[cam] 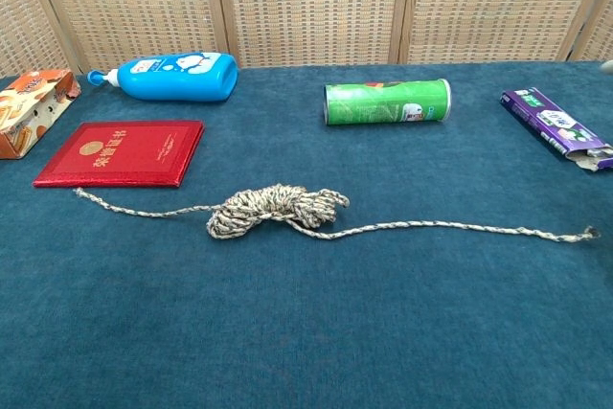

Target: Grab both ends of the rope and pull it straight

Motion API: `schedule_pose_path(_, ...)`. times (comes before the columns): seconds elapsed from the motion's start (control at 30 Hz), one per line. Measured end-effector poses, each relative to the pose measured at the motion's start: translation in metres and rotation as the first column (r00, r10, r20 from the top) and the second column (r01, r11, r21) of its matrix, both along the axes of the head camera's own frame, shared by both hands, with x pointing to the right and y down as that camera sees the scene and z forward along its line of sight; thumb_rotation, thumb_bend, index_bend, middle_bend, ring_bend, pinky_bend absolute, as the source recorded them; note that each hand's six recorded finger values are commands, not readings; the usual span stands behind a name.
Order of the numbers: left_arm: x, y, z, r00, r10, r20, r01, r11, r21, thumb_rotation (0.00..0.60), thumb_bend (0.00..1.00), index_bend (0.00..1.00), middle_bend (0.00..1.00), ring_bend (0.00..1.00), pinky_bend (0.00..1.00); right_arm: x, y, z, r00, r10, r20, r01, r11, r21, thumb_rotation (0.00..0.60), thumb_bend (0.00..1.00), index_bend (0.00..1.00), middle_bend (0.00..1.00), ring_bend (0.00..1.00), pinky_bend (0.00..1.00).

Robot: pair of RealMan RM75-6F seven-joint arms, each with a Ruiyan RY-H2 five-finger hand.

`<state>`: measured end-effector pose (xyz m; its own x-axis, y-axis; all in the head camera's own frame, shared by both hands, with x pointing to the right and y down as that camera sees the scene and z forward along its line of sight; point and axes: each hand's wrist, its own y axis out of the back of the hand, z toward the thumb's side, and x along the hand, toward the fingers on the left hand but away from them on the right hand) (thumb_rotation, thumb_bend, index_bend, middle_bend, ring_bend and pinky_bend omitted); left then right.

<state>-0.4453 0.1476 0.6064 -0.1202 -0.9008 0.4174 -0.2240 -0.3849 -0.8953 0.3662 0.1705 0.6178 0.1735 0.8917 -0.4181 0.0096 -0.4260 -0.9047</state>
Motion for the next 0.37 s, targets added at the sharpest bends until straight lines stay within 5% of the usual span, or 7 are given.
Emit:
schedule_pose_path(0.17, -0.005, 0.039, -0.029, 1.0, 0.004, 0.026, -0.005, 1.0, 0.024, 0.6, 0.0, 0.0, 0.0, 0.0, 0.0, 0.026, 0.025, -0.026, 0.997, 0.071, 0.014, -0.072, 0.994, 0.081, 0.6, 0.0, 0.0, 0.0, 0.0, 0.0)
schedule_pose_path(0.37, -0.001, 0.08, -0.051, 0.998, 0.024, 0.058, -0.023, 0.999, -0.025, 0.6, 0.0, 0.0, 0.0, 0.0, 0.0, 0.033, 0.055, -0.045, 0.995, 0.095, -0.023, -0.092, 0.991, 0.093, 0.6, 0.0, 0.0, 0.0, 0.0, 0.0)
